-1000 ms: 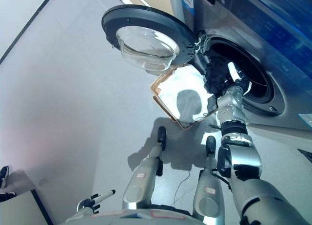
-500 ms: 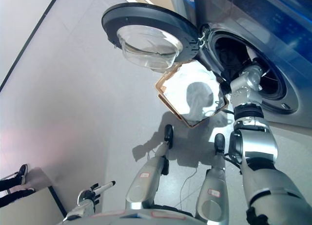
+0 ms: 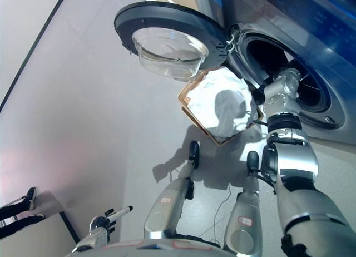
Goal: Put the clothes in the basket into the washing machine.
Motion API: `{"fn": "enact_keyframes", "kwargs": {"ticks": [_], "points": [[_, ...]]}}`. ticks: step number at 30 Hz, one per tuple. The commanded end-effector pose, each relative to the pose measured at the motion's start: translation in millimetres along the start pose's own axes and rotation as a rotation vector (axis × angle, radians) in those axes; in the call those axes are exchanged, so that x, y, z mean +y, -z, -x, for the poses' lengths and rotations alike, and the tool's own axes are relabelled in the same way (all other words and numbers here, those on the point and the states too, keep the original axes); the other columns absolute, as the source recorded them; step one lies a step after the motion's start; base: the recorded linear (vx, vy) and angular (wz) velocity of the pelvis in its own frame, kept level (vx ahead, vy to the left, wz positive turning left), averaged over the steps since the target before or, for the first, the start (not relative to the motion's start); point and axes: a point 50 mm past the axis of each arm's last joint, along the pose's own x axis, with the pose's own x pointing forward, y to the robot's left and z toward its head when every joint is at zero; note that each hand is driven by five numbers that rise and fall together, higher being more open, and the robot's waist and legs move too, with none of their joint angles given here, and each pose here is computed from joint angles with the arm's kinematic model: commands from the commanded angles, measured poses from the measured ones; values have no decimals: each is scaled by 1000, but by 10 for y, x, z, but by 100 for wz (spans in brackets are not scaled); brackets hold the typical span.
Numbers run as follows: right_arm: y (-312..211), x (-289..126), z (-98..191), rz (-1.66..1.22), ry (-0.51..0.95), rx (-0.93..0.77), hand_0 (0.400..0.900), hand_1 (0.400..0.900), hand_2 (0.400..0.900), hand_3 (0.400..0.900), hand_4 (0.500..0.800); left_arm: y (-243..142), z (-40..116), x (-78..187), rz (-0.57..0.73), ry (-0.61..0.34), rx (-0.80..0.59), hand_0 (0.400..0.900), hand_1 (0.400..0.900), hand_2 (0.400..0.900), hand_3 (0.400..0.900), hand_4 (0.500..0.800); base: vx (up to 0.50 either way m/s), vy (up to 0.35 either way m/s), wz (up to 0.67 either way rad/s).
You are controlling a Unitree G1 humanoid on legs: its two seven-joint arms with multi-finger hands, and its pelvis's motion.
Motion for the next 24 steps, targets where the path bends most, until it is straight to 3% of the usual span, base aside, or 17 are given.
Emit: {"fn": "enact_keyframes", "kwargs": {"ticks": [1, 10, 11, 14, 15, 16, 17, 18, 19, 20, 21, 24], "points": [[-261, 294, 14, 74, -147, -121, 900, 900, 900, 900, 800, 80, -15, 219, -64, -70, 27, 900, 900, 900, 900, 800, 13, 15, -20], [940, -617, 329, 219, -94, 218, 900, 900, 900, 900, 800, -110, -37, 60, -38, -28, 4, 900, 900, 900, 900, 800, 7, 0, -6], [987, -863, 382, 240, -71, 231, 900, 900, 900, 900, 800, -65, 19, -66, 24, 45, -44, 900, 900, 900, 900, 800, -47, -45, 12], [1198, -1143, 549, 267, -36, 299, 900, 900, 900, 900, 800, 107, 36, -98, -13, 39, 11, 900, 900, 900, 900, 800, -33, -51, 16], [1240, -1264, 666, 251, -29, 298, 900, 900, 900, 900, 800, -1211, 490, -154, -27, 161, -717, 900, 900, 900, 900, 800, 18, -95, 5], [1385, -1230, 818, 286, -88, 322, 900, 900, 900, 900, 800, -1687, 411, -318, -6, 102, -699, 900, 900, 900, 900, 800, -31, -74, 7], [1470, -1823, 915, 376, 59, 425, 900, 900, 900, 900, 800, -118, -5, -49, -69, 12, -27, 900, 900, 900, 900, 800, -18, -28, -9], [1469, -1828, 916, 376, 60, 425, 900, 900, 900, 900, 800, -115, -4, -51, -69, 12, -27, 900, 900, 900, 900, 800, -70, -6, 13], [1427, -1975, 962, 408, 97, 419, 900, 900, 900, 900, 800, -128, 71, 11, -19, 33, -135, 900, 900, 900, 900, 800, -40, -43, 7], [1428, -2149, 1014, 488, 122, 449, 900, 900, 900, 900, 800, 108, 65, 79, -36, 3, -48, 900, 900, 900, 900, 800, -47, -64, 8], [1390, -2285, 1054, 543, 142, 461, 900, 900, 900, 900, 800, -174, 80, 36, 57, 54, -164, 900, 900, 900, 900, 800, -33, -49, -9], [1573, -2638, 1362, 701, 140, 616, 900, 900, 900, 900, 800, -44, 14, 80, 18, 26, -63, 900, 900, 900, 900, 800, -40, -39, -14]]}}
